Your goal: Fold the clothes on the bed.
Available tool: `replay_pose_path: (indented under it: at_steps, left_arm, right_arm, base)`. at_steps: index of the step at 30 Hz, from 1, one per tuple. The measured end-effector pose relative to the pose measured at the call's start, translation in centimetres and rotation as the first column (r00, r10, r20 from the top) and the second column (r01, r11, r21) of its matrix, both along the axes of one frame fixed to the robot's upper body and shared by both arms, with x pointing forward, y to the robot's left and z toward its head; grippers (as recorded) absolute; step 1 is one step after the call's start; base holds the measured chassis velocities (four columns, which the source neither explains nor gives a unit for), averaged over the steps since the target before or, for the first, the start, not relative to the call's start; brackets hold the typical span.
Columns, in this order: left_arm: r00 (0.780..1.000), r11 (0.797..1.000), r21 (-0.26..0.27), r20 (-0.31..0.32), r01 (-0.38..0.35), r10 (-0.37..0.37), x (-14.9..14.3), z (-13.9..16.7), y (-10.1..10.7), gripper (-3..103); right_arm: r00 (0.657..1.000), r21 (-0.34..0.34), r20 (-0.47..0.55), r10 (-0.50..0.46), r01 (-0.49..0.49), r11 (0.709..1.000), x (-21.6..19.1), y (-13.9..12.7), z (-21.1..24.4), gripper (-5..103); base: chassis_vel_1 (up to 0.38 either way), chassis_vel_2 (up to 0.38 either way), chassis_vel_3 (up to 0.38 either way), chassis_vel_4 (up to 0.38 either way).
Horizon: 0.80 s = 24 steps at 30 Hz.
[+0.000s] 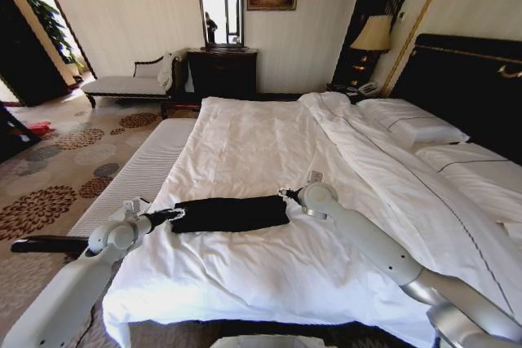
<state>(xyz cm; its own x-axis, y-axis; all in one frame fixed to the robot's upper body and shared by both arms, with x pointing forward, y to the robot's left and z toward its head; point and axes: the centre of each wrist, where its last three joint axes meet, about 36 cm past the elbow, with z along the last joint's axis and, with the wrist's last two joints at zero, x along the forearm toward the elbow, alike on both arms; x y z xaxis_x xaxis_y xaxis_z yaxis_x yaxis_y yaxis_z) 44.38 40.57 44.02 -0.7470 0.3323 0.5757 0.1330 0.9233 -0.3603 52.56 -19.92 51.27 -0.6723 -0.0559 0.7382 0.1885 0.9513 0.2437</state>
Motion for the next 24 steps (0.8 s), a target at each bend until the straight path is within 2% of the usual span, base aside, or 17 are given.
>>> replay_pose_path:
  at_steps: [5,8,10,13,16,17,20,22,24]
  left_arm:
    - [1.0,1.0,-0.011,0.005,0.0,0.0,-0.4,0.0,0.2,100]
    - [1.0,1.0,-0.012,0.019,-0.004,0.004,-0.5,0.4,0.2,100]
    - [0.999,1.0,0.002,0.029,-0.028,0.028,-0.4,0.4,0.7,100]
    - [0.996,0.997,-0.009,0.05,-0.075,0.075,-0.1,1.1,1.6,100]
    - [0.979,0.984,-0.044,0.103,-0.171,0.175,0.5,3.4,3.7,100]
    - [0.979,0.984,-0.044,0.103,-0.171,0.175,0.5,3.4,3.7,100]
    - [0.958,0.969,-0.085,0.153,-0.233,0.244,0.6,6.1,5.4,100]
    - [0.938,0.957,-0.11,0.197,-0.267,0.285,0.4,8.5,6.8,100]
    - [0.932,0.953,-0.124,0.206,-0.276,0.297,0.4,9.3,7.2,100]
  right_arm:
    - [1.0,-0.009,0.001,-0.011,0.011,1.0,0.1,-0.5,-0.5,100]
    - [1.0,0.011,-0.003,-0.01,0.01,1.0,0.2,-0.4,-0.7,100]
    - [1.0,0.035,-0.01,-0.005,0.006,0.999,0.1,0.1,-0.8,100]
    - [1.0,0.049,-0.015,0.002,-0.001,0.999,0.0,0.7,-0.9,100]
    - [0.999,0.053,-0.036,0.001,0.001,0.999,0.4,1.1,-1.8,100]
    - [0.999,0.053,-0.036,0.001,0.001,0.999,0.4,1.1,-1.8,100]
    - [0.998,0.061,-0.064,-0.005,0.009,0.998,1.2,0.4,-2.8,100]
    - [0.995,0.1,-0.097,0.01,0.0,0.995,1.6,-0.6,-2.9,100]
    - [0.993,0.123,-0.114,0.024,-0.01,0.992,1.6,-1.0,-2.8,100]
  base:
    - [0.0,0.0,0.0,0.0]
    - [0.0,0.0,0.0,0.0]
    - [0.0,0.0,0.0,0.0]
    - [0.0,0.0,0.0,0.0]
    - [0.0,0.0,0.0,0.0]
    - [0.0,0.0,0.0,0.0]
    - [0.0,0.0,0.0,0.0]
    - [0.0,0.0,0.0,0.0]
    - [0.0,0.0,0.0,0.0]
